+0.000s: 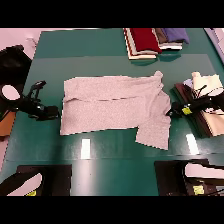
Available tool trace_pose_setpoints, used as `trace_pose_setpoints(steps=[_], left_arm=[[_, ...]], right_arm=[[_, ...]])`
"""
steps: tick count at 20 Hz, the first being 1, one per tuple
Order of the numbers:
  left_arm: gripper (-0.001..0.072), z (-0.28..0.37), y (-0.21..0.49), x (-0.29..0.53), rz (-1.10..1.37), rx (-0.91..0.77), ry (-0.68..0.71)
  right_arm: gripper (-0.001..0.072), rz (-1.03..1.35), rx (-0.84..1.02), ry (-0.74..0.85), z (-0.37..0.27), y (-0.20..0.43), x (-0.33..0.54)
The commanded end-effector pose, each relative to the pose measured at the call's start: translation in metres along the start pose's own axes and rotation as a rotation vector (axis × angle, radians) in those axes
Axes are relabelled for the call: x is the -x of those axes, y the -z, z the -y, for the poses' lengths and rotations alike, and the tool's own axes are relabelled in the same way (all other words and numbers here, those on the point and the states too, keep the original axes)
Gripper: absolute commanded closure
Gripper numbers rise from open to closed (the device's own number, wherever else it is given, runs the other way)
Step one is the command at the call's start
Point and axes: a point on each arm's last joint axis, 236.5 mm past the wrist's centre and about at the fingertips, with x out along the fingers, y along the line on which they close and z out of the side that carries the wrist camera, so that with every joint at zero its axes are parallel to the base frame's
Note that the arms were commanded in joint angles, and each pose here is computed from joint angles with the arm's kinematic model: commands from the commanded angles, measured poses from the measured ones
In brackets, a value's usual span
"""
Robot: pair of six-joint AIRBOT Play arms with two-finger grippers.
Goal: Fold the shirts.
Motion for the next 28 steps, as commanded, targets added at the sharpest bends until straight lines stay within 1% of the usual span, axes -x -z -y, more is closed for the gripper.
trace_pose_setpoints(steps=[1, 3, 5, 8, 11, 12, 13, 14, 15, 17, 19, 21, 23, 25, 28], left_arm=[[0.0263, -0.011, 0.024, -0.021, -0.065, 0.016, -0.022], [0.0263, -0.016, 0.041, -0.038, -0.101, 0.043, -0.021], [0.0264, -0.010, 0.054, -0.052, -0.120, 0.079, 0.016], [0.0264, 0.006, 0.054, -0.065, -0.091, 0.141, 0.101], [0.0267, 0.011, 0.055, -0.068, -0.087, 0.160, 0.125], [0.0332, 0.012, 0.055, -0.068, -0.085, 0.162, 0.128], [0.0482, 0.012, 0.054, -0.068, -0.082, 0.162, 0.128], [0.0661, 0.013, 0.054, -0.068, -0.081, 0.164, 0.131], [0.0686, 0.014, 0.052, -0.066, -0.078, 0.162, 0.133], [0.0687, 0.019, 0.034, -0.049, -0.021, 0.135, 0.140], [0.0686, 0.031, -0.003, -0.004, 0.143, 0.075, 0.148], [0.0686, 0.051, -0.044, 0.074, 0.378, -0.014, 0.149], [0.0686, 0.075, -0.069, 0.171, 0.629, -0.107, 0.148], [0.0686, 0.103, -0.073, 0.278, 0.884, -0.191, 0.151], [0.0687, 0.139, -0.042, 0.417, 1.213, -0.302, 0.155]], right_arm=[[0.0699, 0.046, 0.044, 0.003, -0.011, -0.005, 0.009], [0.0699, 0.083, 0.062, 0.012, -0.015, -0.009, 0.018], [0.0699, 0.096, 0.069, 0.013, -0.018, -0.010, 0.021], [0.0699, 0.088, 0.068, 0.007, -0.019, -0.008, 0.021], [0.0699, 0.072, 0.068, 0.001, -0.020, -0.004, 0.021], [0.0699, 0.071, 0.068, 0.000, -0.020, -0.004, 0.021], [0.0700, 0.071, 0.068, 0.000, -0.020, -0.004, 0.021], [0.0700, 0.069, 0.069, -0.001, -0.021, -0.003, 0.021], [0.0700, 0.065, 0.067, -0.007, -0.022, -0.002, 0.021], [0.0700, 0.055, 0.081, -0.019, -0.028, -0.002, 0.027], [0.0700, 0.103, 0.135, -0.015, -0.043, -0.013, 0.051], [0.0700, 0.232, 0.226, 0.010, -0.068, -0.033, 0.096], [0.0700, 0.416, 0.350, 0.050, -0.108, -0.048, 0.162], [0.0700, 0.610, 0.477, 0.094, -0.153, -0.048, 0.235], [0.0700, 0.934, 0.641, 0.160, -0.221, -0.025, 0.341]])
